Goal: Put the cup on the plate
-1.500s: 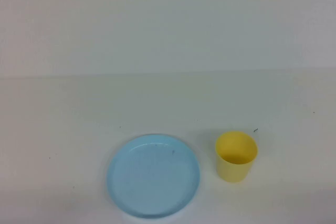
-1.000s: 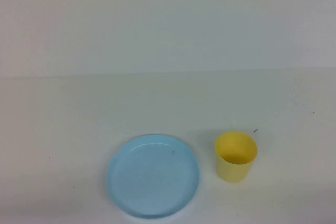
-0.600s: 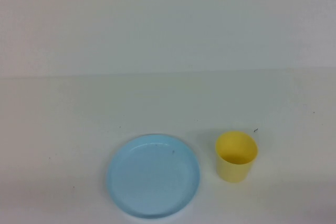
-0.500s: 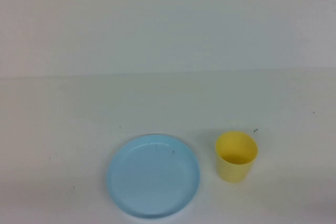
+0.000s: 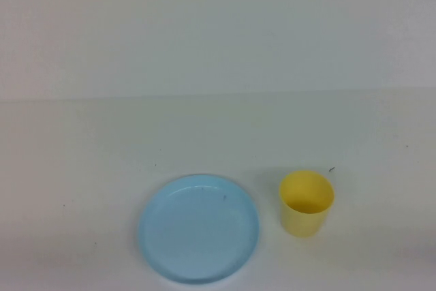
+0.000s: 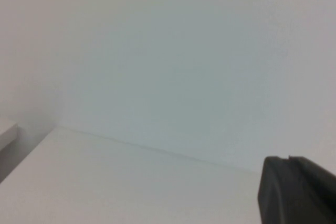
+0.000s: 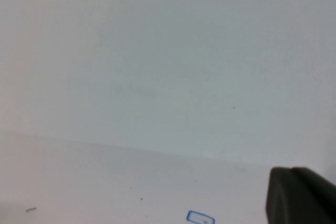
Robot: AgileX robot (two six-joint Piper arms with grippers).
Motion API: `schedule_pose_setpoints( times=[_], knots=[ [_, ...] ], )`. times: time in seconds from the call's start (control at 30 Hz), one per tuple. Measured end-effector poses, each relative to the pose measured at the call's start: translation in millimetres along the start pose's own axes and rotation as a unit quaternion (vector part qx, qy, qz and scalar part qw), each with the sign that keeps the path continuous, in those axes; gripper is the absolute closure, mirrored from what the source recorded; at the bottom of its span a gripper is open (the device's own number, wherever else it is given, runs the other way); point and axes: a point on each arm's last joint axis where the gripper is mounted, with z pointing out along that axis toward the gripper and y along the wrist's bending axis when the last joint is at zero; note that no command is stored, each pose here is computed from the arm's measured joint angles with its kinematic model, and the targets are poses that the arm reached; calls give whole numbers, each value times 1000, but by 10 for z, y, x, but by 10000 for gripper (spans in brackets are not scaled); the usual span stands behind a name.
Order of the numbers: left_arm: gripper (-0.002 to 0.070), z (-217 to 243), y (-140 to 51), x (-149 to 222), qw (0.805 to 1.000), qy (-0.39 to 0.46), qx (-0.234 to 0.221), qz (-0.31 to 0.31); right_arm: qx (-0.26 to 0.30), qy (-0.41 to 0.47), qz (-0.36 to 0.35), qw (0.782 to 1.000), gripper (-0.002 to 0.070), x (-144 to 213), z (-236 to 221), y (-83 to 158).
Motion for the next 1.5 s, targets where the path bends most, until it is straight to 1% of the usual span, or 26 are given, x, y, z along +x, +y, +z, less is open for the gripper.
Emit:
schedule_pose_setpoints(
  times=[0.1,0.2,0.3,0.4,0.47,0.53,0.67,0.77,0.83,0.9,1.0,1.03,1.1,1.17,1.23,1.3,1.33,1.37,1.4,1.43,1.47,1.5],
  knots=[
    [673,0,2,24,1000,13,-1,-6,-1,-7,7,1000,675,-12,0,2],
    [673,-6,-11,3,1000,28,-1,-13,-2,-12,31,999,675,-22,0,3],
    [673,-19,-41,-50,998,50,0,-25,-9,-41,82,996,675,-76,-3,10],
    [673,-37,-82,-169,998,50,5,-25,-14,-62,128,990,675,-145,-11,6],
    [673,-54,-113,-263,999,50,9,-14,-14,-72,149,986,675,-245,-25,-16],
    [673,-71,-148,-361,998,58,12,6,-9,-85,154,984,675,-400,-53,-53],
    [673,-69,-228,-567,992,103,20,75,10,-90,128,988,675,-636,-118,-128],
    [673,-13,-271,-642,976,176,28,126,29,-65,112,991,675,-679,-141,-173],
    [673,28,-294,-673,963,229,33,140,42,-26,106,993,675,-633,-109,-192],
    [673,90,-341,-693,951,278,47,126,51,17,105,993,675,-572,-62,-203],
    [673,216,-422,-689,947,299,79,85,57,75,101,990,675,-493,18,-208],
    [673,261,-451,-679,945,302,96,81,58,94,102,989,675,-471,46,-208],
    [669,345,-500,-640,935,316,130,90,59,131,106,984,675,-458,93,-209],
    [632,428,-547,-591,925,334,159,90,52,176,106,977,675,-461,129,-203],
    [548,533,-598,-535,914,353,185,75,28,218,89,972,675,-485,156,-177],
    [449,631,-659,-505,903,368,214,58,-12,259,74,963,675,-512,180,-123],
    [398,676,-709,-495,893,375,242,60,-39,275,65,958,675,-535,196,-88],
    [365,718,-746,-491,884,375,270,72,-66,288,58,954,675,-558,212,-49],
    [337,774,-794,-489,876,375,296,67,-86,295,57,950,675,-585,231,-19],
    [329,838,-831,-487,872,375,312,51,-109,300,56,946,675,-610,247,16],
    [330,906,-852,-477,870,377,316,29,-125,301,61,943,675,-639,264,43],
    [330,975,-866,-474,869,379,318,20,-136,301,66,941,675,-660,276,62]
  ],
)
